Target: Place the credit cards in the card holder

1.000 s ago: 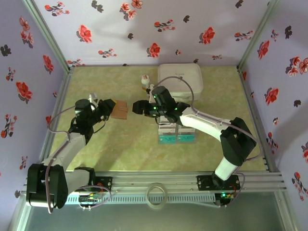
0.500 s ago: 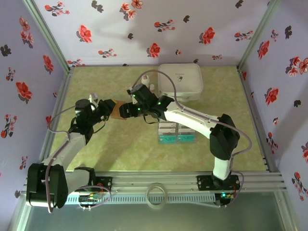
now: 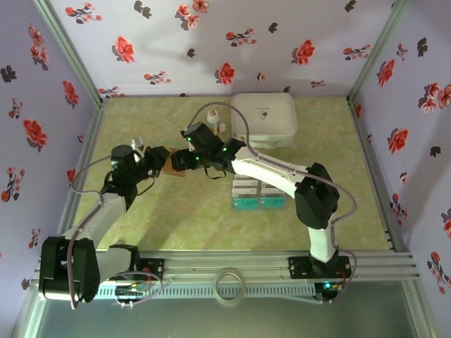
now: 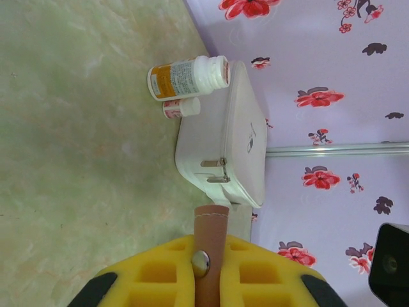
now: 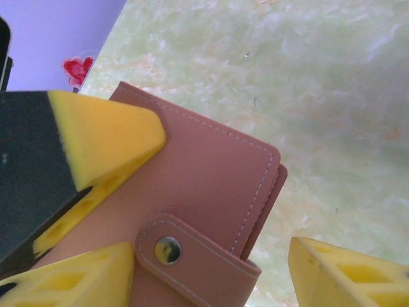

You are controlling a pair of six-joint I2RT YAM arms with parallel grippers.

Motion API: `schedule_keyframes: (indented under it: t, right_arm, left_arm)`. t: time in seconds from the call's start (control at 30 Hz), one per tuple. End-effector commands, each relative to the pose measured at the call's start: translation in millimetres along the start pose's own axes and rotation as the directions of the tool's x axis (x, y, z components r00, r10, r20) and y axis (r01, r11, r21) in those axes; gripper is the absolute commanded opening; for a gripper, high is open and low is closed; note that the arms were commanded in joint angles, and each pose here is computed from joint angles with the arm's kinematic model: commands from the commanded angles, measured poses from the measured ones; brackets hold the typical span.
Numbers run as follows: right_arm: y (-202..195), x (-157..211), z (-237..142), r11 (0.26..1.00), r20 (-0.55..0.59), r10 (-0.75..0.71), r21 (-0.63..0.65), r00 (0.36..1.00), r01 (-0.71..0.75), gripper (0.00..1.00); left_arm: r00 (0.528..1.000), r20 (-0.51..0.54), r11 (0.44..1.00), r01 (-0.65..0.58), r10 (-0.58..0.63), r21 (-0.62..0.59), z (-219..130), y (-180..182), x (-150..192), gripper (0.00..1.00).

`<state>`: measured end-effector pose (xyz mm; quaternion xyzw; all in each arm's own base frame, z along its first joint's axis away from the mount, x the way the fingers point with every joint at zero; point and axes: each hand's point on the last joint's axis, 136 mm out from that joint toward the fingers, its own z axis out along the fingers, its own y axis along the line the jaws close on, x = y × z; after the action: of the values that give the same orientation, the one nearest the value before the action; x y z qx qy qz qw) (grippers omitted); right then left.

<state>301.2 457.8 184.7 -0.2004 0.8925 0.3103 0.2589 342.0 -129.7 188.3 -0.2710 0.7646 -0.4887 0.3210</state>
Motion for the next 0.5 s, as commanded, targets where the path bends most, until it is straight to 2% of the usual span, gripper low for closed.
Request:
schedule_keyframes:
  t: [0.0,0.17,0.33,0.4,0.47]
  right_arm:
    - [-8,-5,9,0.998,0.029,-0.028,0.063,0.999,0.026,0.63]
    - [-44,2,7,0.970,0.023,-0.044,0.241,0.999,0.038,0.55]
    - [-91,13,-21,0.902,0.027,-0.034,0.431,0.999,0.020,0.47]
    - [-107,14,-37,0.886,0.041,-0.007,0.464,0.999,-0.013,0.46]
    - [-108,13,-49,0.901,0.068,0.018,0.432,0.998,-0.046,0.46]
  left_arm:
    - [0.999,-0.001,0.999,-0.037,0.037,0.037,0,-16,-4,0.03]
    - [0.999,-0.002,0.999,-0.037,0.037,0.031,0,-13,-3,0.03]
    - [0.999,0.000,0.999,-0.040,0.040,0.027,0,-11,-3,0.02]
    - [0.999,-0.002,0.999,-0.040,0.040,0.026,1,-10,-3,0.02]
    - [0.999,-0.002,0.999,-0.039,0.039,0.022,2,-8,-2,0.02]
